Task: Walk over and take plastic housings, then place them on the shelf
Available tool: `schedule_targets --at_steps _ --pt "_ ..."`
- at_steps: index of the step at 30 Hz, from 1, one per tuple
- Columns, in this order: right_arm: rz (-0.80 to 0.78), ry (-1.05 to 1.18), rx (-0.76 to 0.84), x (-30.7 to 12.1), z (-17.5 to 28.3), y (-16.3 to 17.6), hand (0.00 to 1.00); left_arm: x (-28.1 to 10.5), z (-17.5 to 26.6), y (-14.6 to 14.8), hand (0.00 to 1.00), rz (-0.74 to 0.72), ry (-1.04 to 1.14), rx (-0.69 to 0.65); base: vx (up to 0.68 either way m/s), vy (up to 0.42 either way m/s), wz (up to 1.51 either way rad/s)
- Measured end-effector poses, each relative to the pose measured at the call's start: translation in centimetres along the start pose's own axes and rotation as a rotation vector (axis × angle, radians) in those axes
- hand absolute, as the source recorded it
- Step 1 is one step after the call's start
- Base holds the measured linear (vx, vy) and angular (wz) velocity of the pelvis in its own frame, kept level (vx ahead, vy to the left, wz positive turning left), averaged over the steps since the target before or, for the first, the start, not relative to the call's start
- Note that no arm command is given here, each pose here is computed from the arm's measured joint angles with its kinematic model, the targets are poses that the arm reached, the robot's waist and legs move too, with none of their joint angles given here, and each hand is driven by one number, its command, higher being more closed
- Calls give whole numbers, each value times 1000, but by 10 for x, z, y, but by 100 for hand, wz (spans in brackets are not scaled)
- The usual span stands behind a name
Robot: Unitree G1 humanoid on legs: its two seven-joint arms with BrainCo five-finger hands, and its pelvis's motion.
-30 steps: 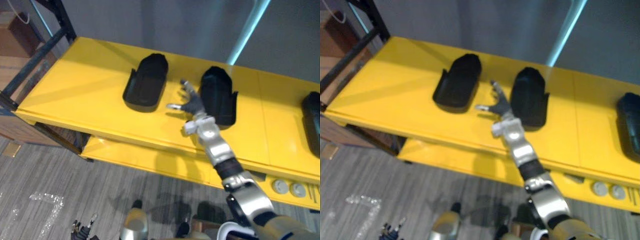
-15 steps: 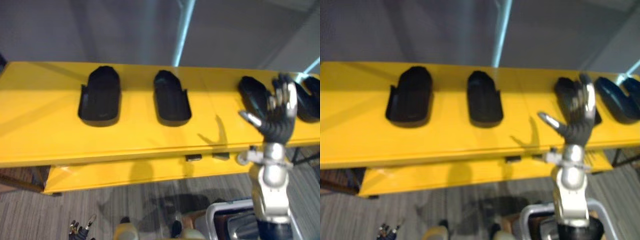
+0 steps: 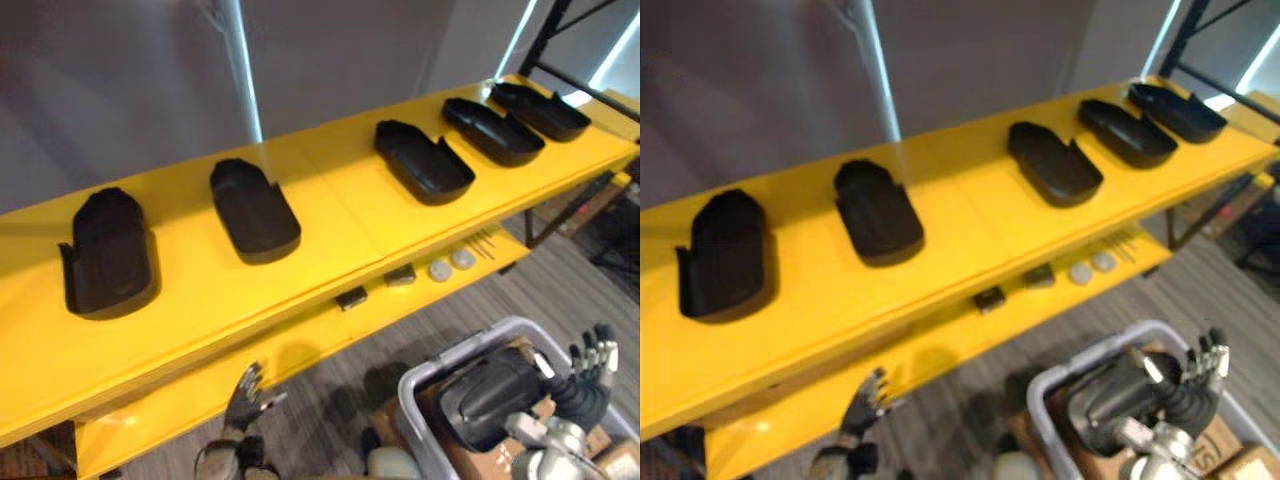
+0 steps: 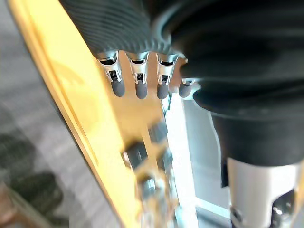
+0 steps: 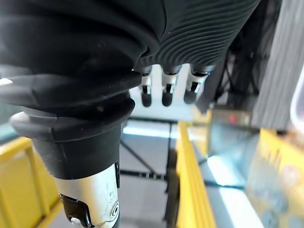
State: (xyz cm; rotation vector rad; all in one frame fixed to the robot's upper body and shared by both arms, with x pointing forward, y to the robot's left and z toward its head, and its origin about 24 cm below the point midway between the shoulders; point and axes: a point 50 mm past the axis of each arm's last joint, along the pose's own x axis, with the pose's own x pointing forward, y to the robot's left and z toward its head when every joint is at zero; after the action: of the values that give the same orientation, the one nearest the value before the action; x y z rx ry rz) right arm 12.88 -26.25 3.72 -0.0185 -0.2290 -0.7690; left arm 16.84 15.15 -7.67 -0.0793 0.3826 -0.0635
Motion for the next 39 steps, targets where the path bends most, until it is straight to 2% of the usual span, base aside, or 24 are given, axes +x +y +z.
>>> schedule_targets --at_steps 6,9,11,13,17,21,25,28,31,35,39 --pt "8 -72 38 15 9 13 0 19 18 -13 0 -91 -15 101 15 32 -54" --pt "137 -128 82 24 17 37 0 14 12 -9 0 -67 14 99 2 57 -139" --pt "290 -153 128 28 22 63 0 -1 -5 -3 0 -10 77 60 -86 185 -175" --pt "327 -158 151 29 24 69 0 -7 -12 -2 0 -1 99 42 -87 173 -93" --pt "378 -194 208 33 32 90 0 2 4 -1 0 10 -1 16 -82 94 -6" --pt "429 -301 312 47 54 129 0 16 33 -5 0 24 -157 11 -142 38 14" --pt "364 -412 375 69 85 158 0 31 74 -17 0 7 -341 17 -286 57 -2" --pt "296 -353 330 64 73 151 0 30 88 -19 0 8 -400 8 -220 121 -20" --pt "218 -182 260 29 35 115 0 17 87 -13 0 46 -405 -15 -145 257 -119" --pt "186 -96 122 9 11 63 0 4 63 13 0 163 -292 23 -72 180 -177" --pt "197 -90 90 1 8 47 0 -4 54 34 0 226 -229 36 -55 58 -116"
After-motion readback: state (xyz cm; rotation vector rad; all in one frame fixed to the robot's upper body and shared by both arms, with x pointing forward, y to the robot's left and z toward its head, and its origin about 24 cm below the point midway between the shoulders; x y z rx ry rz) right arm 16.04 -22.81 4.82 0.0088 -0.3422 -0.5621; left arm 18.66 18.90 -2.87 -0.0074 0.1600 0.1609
